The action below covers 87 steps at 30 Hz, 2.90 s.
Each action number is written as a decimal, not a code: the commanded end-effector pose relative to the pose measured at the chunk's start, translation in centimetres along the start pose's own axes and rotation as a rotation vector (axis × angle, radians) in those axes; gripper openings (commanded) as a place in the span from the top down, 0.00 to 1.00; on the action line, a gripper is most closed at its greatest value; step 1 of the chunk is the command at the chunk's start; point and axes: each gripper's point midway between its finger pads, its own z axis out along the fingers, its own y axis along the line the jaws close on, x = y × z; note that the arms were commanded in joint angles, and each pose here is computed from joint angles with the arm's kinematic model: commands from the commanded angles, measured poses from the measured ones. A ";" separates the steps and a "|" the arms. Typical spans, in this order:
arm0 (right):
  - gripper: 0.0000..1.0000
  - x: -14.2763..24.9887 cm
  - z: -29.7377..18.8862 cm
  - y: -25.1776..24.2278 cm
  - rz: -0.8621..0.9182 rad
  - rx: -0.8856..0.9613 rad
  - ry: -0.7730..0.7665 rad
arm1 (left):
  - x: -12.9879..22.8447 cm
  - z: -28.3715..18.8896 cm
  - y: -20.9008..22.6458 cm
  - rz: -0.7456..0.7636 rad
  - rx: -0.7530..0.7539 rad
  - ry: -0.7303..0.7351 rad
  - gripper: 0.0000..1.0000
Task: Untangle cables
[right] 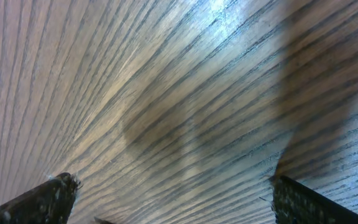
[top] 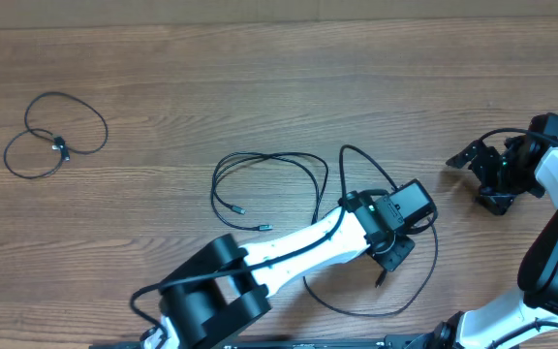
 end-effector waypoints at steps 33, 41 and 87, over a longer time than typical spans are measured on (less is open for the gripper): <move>0.00 -0.9 -0.4 0.4 -0.011 -0.006 -0.024 | -5.9 1.4 6.9 -0.691 -0.182 -0.305 0.47; 0.00 -0.9 -0.4 0.4 -0.012 -0.006 -0.024 | -5.0 3.4 7.7 -0.768 -0.210 -0.284 0.41; 0.00 -0.9 -0.4 0.4 -0.011 -0.006 -0.024 | -2.5 2.7 0.1 -0.057 0.110 0.089 0.68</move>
